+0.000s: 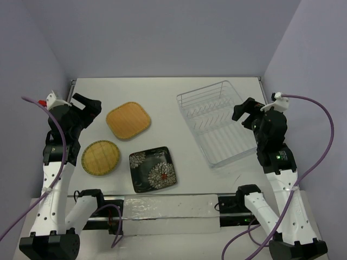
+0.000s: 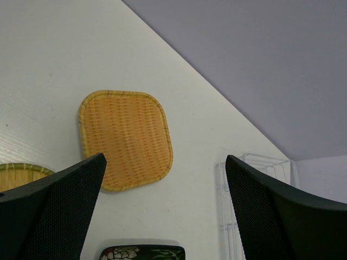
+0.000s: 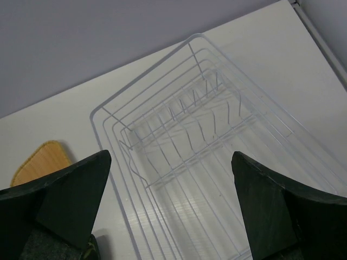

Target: Load the plates into the dish rack

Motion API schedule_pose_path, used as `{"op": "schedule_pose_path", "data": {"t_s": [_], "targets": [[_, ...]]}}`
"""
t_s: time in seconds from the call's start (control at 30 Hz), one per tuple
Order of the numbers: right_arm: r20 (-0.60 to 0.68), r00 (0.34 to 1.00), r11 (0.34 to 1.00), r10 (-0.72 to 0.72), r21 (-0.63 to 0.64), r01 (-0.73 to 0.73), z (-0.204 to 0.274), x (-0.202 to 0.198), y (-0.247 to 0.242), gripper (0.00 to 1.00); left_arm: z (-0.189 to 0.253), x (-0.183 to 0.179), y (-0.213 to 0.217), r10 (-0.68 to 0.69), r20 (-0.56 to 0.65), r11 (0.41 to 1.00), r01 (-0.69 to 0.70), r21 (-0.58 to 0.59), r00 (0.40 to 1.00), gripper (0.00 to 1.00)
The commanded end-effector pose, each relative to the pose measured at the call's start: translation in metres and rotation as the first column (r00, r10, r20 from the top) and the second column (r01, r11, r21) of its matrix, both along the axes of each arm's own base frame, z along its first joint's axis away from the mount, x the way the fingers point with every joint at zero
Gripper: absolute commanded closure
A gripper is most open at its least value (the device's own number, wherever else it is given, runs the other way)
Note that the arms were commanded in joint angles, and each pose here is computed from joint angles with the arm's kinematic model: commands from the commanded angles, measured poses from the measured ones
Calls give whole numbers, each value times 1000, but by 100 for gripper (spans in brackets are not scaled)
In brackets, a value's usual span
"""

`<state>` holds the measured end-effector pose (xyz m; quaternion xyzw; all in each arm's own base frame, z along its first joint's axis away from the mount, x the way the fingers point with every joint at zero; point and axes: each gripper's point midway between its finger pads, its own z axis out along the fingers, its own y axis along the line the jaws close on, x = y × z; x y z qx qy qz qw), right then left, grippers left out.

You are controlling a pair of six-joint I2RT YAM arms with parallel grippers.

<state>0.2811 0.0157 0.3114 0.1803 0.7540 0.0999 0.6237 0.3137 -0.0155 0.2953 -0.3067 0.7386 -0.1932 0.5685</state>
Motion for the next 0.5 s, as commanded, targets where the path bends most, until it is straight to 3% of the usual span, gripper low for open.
{"op": "schedule_pose_path", "data": {"t_s": [0.0, 0.1, 0.27, 0.33, 0.47], "targets": [[42, 998, 999, 44, -21, -43, 18, -2, 6, 0, -13, -8, -6, -26, -24, 999, 25, -42, 999, 1], [61, 981, 982, 183, -64, -179, 25, -4, 27, 0, -26, -11, -15, -69, -48, 996, 66, -63, 996, 1], [71, 866, 867, 496, -108, -487, 38, -18, 100, 0, -60, -21, -34, -175, -121, 981, 163, -108, 977, 1], [67, 867, 866, 494, -133, -483, 39, -15, 107, 0, -76, -28, -37, -190, -164, 977, 170, -127, 968, 1], [-43, 755, 748, 654, -116, -654, 14, -21, 184, 0, -112, -42, -41, -198, -229, 971, 160, -175, 953, 1]]}}
